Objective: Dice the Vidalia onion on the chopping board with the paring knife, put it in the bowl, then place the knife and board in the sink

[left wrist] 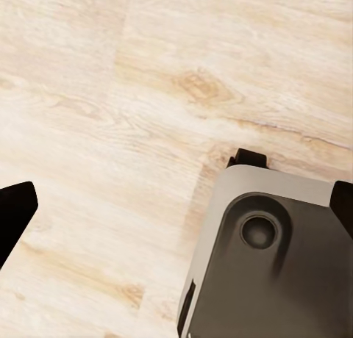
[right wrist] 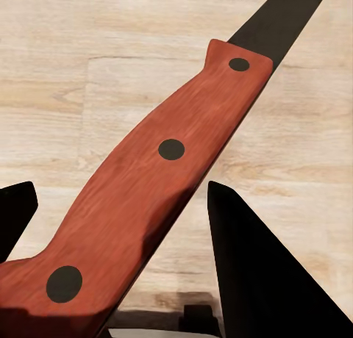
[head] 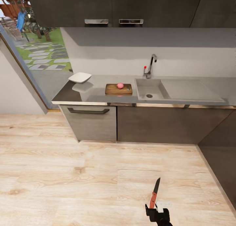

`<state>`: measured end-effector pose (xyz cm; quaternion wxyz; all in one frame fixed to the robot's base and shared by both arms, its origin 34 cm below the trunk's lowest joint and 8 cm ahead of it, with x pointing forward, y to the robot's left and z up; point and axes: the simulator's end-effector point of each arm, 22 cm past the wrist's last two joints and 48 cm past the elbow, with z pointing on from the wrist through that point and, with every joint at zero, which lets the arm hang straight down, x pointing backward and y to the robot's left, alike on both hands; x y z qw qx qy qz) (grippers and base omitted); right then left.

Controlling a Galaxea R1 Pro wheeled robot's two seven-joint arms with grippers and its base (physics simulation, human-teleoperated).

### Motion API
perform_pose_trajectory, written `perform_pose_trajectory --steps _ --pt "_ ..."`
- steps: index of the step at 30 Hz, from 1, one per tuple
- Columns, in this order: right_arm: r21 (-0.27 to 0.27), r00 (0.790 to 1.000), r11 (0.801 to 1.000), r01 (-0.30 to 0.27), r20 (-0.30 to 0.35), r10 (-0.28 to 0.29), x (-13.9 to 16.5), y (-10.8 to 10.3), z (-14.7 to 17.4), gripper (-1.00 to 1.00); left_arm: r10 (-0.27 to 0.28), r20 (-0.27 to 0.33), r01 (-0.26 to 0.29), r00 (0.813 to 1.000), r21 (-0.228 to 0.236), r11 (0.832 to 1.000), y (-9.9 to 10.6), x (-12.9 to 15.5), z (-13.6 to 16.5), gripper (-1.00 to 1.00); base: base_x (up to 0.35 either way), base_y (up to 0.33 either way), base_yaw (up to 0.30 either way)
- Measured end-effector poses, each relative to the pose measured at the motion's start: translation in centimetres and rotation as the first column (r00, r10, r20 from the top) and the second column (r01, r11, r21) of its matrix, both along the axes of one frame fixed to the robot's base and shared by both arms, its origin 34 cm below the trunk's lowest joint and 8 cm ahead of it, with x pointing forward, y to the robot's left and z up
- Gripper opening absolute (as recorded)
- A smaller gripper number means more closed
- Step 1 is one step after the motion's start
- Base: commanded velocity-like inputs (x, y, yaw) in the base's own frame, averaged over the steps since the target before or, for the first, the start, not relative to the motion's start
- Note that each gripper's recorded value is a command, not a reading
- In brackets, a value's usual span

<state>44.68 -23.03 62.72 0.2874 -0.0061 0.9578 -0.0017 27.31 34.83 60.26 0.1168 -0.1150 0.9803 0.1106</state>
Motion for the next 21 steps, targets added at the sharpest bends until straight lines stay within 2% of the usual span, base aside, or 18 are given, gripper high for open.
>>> perform_pose_trajectory --steps 21 --pt "0.000 0.999 1.000 0.001 0.034 -0.001 1.2 0.0 1.1 -1.00 -0.002 0.033 0.002 0.999 0.000 1.000 0.0 1.3 0.6 1.00 0.004 0.006 0.000"
